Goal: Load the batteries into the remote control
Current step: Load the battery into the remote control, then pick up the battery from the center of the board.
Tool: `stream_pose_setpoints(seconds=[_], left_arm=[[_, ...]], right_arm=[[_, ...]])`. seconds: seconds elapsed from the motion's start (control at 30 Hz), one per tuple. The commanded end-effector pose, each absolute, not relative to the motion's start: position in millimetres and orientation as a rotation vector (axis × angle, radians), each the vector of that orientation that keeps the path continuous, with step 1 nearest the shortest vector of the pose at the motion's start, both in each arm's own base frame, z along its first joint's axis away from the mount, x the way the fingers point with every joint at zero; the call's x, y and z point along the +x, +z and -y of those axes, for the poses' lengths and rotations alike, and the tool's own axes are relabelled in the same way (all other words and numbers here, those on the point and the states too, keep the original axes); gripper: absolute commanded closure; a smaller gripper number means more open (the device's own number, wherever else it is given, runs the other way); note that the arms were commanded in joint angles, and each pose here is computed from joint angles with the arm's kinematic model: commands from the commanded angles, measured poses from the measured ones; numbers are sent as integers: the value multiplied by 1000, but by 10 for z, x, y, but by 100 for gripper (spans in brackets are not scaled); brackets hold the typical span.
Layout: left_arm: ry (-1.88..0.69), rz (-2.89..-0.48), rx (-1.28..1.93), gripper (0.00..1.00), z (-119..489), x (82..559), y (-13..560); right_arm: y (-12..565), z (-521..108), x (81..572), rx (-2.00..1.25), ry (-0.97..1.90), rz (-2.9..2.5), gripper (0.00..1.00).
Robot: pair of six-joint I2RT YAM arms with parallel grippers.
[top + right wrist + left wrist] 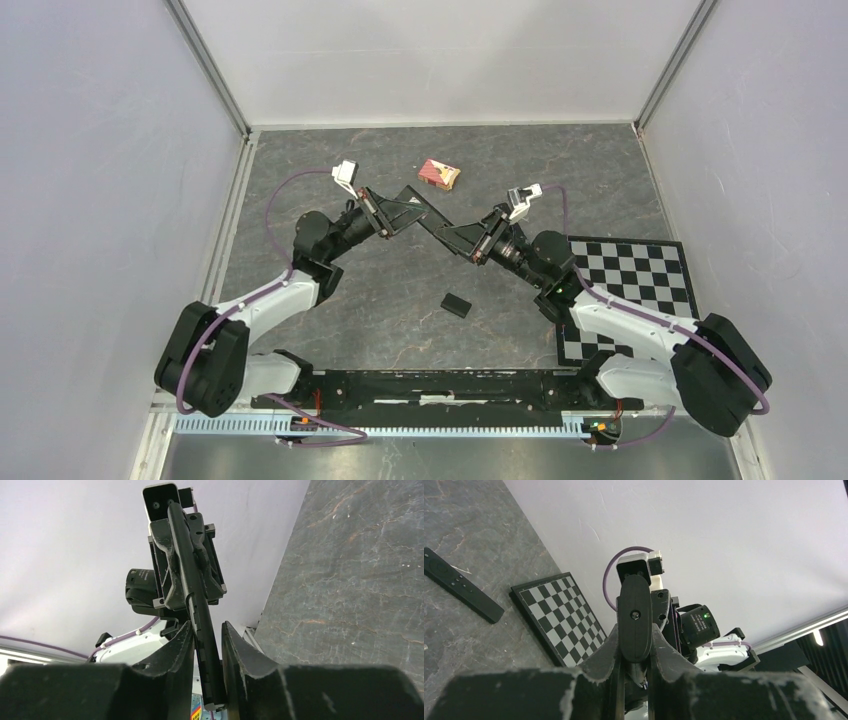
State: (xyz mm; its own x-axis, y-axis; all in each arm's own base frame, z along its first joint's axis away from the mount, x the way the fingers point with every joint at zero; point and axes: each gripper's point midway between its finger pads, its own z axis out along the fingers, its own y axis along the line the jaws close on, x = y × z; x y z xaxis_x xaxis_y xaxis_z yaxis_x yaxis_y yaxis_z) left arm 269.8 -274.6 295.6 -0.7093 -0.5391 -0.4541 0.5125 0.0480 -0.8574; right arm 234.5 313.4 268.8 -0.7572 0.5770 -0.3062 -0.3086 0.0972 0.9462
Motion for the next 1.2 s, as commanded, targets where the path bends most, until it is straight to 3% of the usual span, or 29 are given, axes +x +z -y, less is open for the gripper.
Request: stream_pose_setpoints(seconds=[0.0, 0.1, 0.23, 0.33, 0.53, 0.73, 0.9, 1.17], left_arm=[[-1757, -1546, 5, 98, 2747, 2638, 3061], [-1762, -1542, 4, 98, 2738, 2618, 3110], [-1742, -1555, 7, 98, 2732, 2627, 3075], [-1731, -1574, 6, 98, 2735, 2639, 3025], [-1667, -1614, 18, 98, 2681, 2664, 2936], [-1313, -1835, -120, 98, 2346, 2871, 2368], [-1139, -1939, -239, 98, 2075, 2894, 2030], [-1071, -1939, -266, 98, 1949, 2880, 2036]], right_arm=[[3002, -3148, 2230, 177, 1824, -1605, 74], [2989, -3155, 2216, 153, 1817, -1609, 65], [3057, -3130, 2176, 92, 1798, -1565, 21], [3086, -3073, 2174, 39, 1749, -1530, 7], [2715, -2928, 2352, -70, 1507, -1665, 8], [2103, -2443, 2801, -173, 868, -1893, 10], [1506, -2110, 3004, -334, 460, -2058, 21], [1062, -2228, 3334, -584, 276, -2154, 35]])
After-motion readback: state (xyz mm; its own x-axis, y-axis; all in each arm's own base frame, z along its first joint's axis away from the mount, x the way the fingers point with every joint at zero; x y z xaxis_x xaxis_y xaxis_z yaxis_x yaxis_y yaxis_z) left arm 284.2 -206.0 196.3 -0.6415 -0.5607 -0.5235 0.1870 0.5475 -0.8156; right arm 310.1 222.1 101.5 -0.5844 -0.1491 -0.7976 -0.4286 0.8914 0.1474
